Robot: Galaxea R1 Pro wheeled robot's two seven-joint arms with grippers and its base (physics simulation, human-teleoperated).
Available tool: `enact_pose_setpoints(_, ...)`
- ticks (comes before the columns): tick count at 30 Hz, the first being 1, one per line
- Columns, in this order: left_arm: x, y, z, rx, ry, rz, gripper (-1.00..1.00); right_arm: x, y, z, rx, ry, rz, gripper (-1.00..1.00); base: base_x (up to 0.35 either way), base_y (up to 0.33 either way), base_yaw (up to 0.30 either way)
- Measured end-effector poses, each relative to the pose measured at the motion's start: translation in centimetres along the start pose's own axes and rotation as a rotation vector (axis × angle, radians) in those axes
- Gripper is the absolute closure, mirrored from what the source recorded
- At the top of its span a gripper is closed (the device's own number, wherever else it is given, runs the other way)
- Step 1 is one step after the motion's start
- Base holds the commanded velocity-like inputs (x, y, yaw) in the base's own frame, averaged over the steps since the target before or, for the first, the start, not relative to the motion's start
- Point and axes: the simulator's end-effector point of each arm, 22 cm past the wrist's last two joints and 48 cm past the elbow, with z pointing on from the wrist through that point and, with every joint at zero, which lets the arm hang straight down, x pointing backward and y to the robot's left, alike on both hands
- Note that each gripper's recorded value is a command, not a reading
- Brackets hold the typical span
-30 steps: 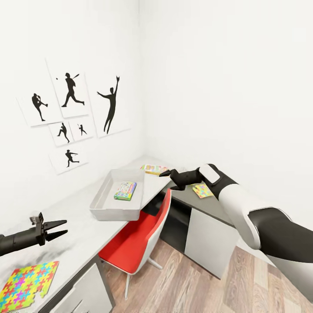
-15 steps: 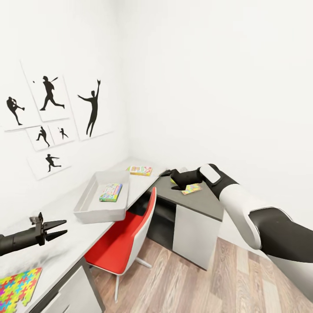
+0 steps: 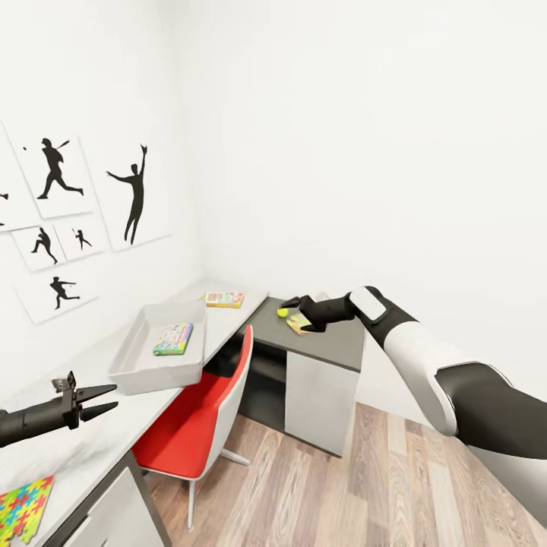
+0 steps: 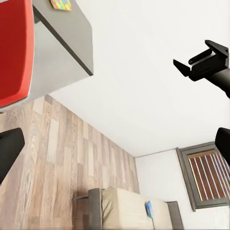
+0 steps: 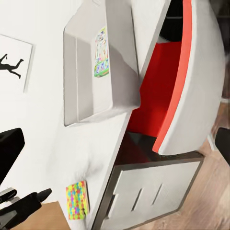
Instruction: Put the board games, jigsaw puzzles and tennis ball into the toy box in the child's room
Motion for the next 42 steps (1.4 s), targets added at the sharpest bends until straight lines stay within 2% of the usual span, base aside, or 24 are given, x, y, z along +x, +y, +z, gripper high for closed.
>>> enact_pose_setpoints(11, -0.2, -0.6, -0.2, 0.006, -0.005, 0.010, -1.00, -0.5, 0.6, -0.5, 0.002, -0.028, -0.018, -1.00, -0.238, 0.124, -0.214)
enact_pose_setpoints(18, -0.2, -0.7, -0.2, 0.007, -0.006, 0.012, -1.00, -0.6, 0.6, -0.6, 0.009, -0.035, -0.023, -1.00, -0.221, 0.119, -0.051)
enact_pose_setpoints(36, -0.2, -0.7, -0.2, 0.007, -0.006, 0.013, -1.00, -1.0, 0.0, -0.6, 0.022, -0.056, -0.019, -1.00, -0.019, 0.009, -0.002)
enact_pose_setpoints(42, -0.2, -0.8, -0.2, 0.008, -0.006, 0.013, -1.00, -1.6, 0.0, -0.6, 0.022, -0.085, -0.022, -1.00, 0.000, 0.000, 0.000)
